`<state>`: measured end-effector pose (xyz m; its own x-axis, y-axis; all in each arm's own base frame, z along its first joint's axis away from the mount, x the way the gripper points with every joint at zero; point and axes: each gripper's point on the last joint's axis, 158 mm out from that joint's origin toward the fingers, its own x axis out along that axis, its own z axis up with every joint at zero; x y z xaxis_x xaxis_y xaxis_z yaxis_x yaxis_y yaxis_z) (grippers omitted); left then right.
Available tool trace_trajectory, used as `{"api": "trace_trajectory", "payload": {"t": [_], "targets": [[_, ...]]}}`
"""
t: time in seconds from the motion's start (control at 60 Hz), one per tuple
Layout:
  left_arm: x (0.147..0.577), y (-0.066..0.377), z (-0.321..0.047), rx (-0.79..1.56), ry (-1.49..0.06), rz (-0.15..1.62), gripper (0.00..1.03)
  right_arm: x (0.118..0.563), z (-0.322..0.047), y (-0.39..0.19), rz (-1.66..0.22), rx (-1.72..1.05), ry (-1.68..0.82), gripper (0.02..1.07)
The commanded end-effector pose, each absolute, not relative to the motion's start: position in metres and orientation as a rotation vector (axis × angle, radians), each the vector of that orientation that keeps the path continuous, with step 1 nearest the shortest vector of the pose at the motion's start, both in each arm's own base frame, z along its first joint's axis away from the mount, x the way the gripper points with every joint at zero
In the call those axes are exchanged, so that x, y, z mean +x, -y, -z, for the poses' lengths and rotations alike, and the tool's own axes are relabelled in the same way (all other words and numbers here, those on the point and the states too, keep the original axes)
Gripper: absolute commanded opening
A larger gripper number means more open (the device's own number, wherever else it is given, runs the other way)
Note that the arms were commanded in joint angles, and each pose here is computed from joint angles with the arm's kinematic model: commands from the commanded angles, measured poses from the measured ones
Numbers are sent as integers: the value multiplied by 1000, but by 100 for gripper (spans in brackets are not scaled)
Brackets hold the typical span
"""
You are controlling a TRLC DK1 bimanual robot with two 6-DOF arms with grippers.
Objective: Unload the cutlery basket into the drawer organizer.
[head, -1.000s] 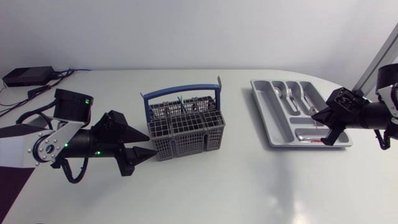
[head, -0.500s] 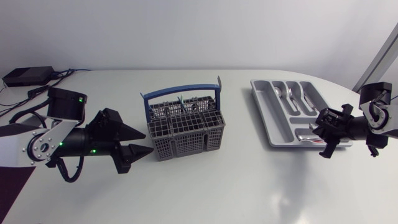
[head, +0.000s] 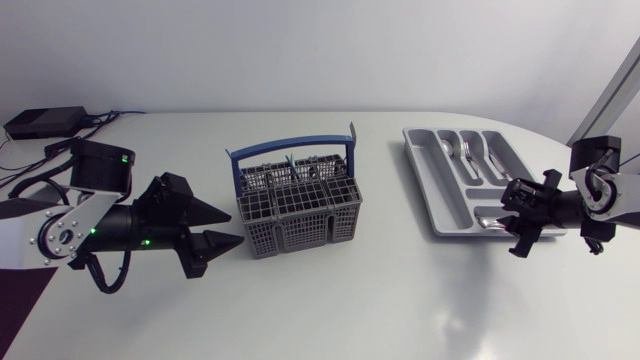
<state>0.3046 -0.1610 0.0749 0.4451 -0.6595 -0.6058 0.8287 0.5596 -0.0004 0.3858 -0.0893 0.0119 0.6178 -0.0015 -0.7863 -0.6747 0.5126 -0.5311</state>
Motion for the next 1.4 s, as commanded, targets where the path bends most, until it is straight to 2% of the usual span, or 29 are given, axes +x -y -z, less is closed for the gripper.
{"api": "trace_trajectory", "payload": {"t": [0.0, 0.367, 0.733, 0.85, 0.917, 1.0, 1.083, 1.183, 1.25, 1.383], "targets": [[305, 158, -82, 322, -581, 936, 69, 382, -26, 78, -451, -961, -791, 70], [296, 157, -84, 322, -580, 937, 69, 386, -89, -31, -522, -761, -674, 72], [272, 167, -81, 328, -586, 979, 69, 418, -138, -148, -630, -479, -634, 70], [265, 173, -74, 331, -604, 1006, 67, 426, -150, -180, -664, -424, -621, 61], [263, 177, -72, 335, -612, 1021, 60, 428, -156, -197, -688, -404, -616, 54], [260, 181, -67, 339, -627, 1035, 53, 431, -165, -216, -712, -385, -600, 38], [261, 184, -61, 347, -641, 1042, 39, 433, -174, -230, -726, -371, -584, 23], [264, 186, -53, 352, -657, 1044, 27, 437, -184, -243, -739, -361, -563, 13], [266, 189, -52, 361, -655, 1047, 23, 440, -184, -250, -747, -358, -561, 12], [269, 192, -48, 375, -653, 1040, 23, 451, -177, -262, -756, -356, -570, 12]]}}
